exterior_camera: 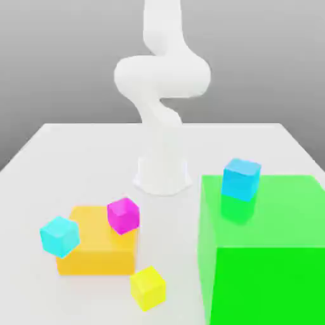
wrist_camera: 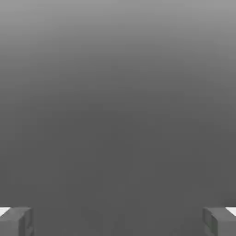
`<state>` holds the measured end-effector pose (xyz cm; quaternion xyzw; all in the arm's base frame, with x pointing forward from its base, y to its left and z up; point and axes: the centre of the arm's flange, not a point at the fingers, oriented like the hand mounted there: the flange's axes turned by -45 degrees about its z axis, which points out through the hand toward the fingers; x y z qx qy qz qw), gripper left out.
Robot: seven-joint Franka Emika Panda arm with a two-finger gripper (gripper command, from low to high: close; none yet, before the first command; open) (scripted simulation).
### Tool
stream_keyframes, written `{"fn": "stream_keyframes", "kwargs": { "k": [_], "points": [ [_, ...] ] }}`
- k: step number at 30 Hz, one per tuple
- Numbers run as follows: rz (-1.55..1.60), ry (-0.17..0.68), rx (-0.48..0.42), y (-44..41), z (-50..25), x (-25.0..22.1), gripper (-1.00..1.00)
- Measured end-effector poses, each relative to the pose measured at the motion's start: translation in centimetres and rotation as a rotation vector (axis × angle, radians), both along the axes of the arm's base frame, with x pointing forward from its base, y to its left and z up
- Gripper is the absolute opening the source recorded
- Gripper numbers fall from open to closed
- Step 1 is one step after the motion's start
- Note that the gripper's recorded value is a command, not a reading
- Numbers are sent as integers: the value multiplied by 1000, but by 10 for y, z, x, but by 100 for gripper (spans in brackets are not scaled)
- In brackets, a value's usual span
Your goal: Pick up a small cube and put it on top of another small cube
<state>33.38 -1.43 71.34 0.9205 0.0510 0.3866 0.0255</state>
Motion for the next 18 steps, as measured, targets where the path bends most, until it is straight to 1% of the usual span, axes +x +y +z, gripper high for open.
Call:
{"fn": "stream_keyframes", "kwargs": {
  "k": [8, 18],
  "points": [
    [278, 33, -292, -53, -4, -31, 0],
    [650, 98, -598, -120, -40, -42, 0]
  ]
}}
